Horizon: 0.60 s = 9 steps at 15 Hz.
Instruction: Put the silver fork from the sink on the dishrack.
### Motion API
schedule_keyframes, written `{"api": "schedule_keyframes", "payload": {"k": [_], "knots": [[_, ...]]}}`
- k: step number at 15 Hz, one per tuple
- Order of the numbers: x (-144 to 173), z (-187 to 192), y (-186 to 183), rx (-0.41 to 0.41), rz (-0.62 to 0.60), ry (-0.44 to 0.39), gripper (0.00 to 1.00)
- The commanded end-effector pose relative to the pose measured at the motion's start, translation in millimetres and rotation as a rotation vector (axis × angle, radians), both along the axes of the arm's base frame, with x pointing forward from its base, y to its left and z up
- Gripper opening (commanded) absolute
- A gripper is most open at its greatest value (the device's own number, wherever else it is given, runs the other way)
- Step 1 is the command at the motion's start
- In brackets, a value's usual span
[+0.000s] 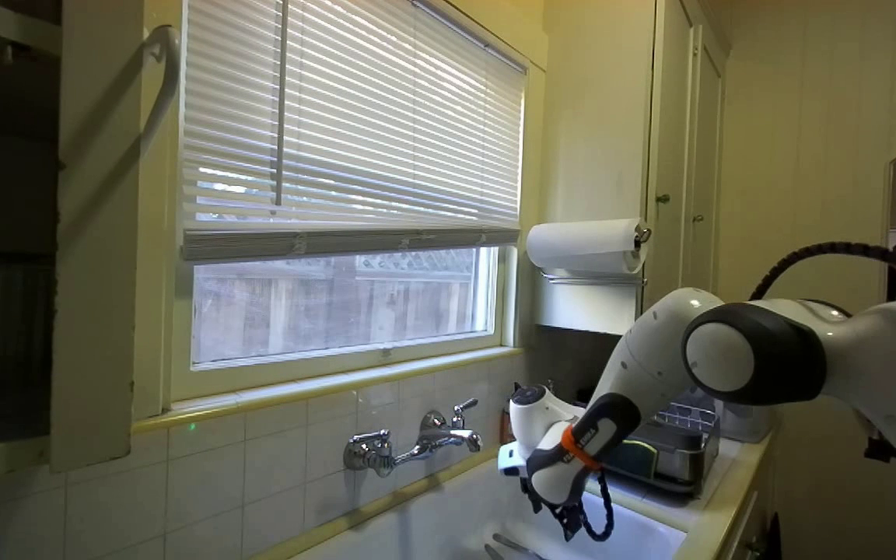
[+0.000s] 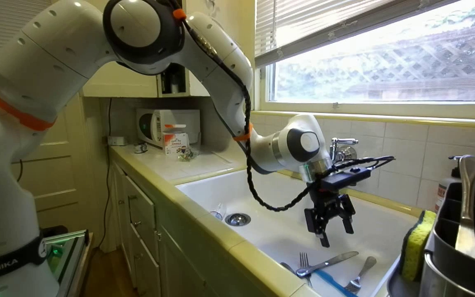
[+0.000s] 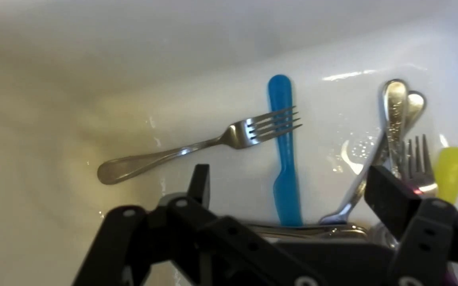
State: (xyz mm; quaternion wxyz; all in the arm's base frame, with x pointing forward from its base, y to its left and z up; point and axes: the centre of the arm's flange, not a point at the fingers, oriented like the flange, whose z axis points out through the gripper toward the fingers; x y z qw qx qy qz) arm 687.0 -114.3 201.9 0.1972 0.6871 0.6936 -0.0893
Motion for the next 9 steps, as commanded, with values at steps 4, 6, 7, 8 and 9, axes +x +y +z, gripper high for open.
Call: {"api": "schedule_keyframes", "payload": {"k": [4, 6, 7, 8, 9], "knots": [[-12.5, -58.5, -18.4, 0.094, 0.031, 0.053, 1.00], [-10.9, -62.1, -24.7, 0.074, 0.065, 0.037, 1.00], [-6.7, -62.6, -27.5, 0.069, 0.090, 0.033, 1.00], [-0.2, -65.2, -28.9, 0.067, 0.122, 0.021, 1.00], [4.8, -64.9, -28.4, 0.060, 0.154, 0.021, 1.00]]}}
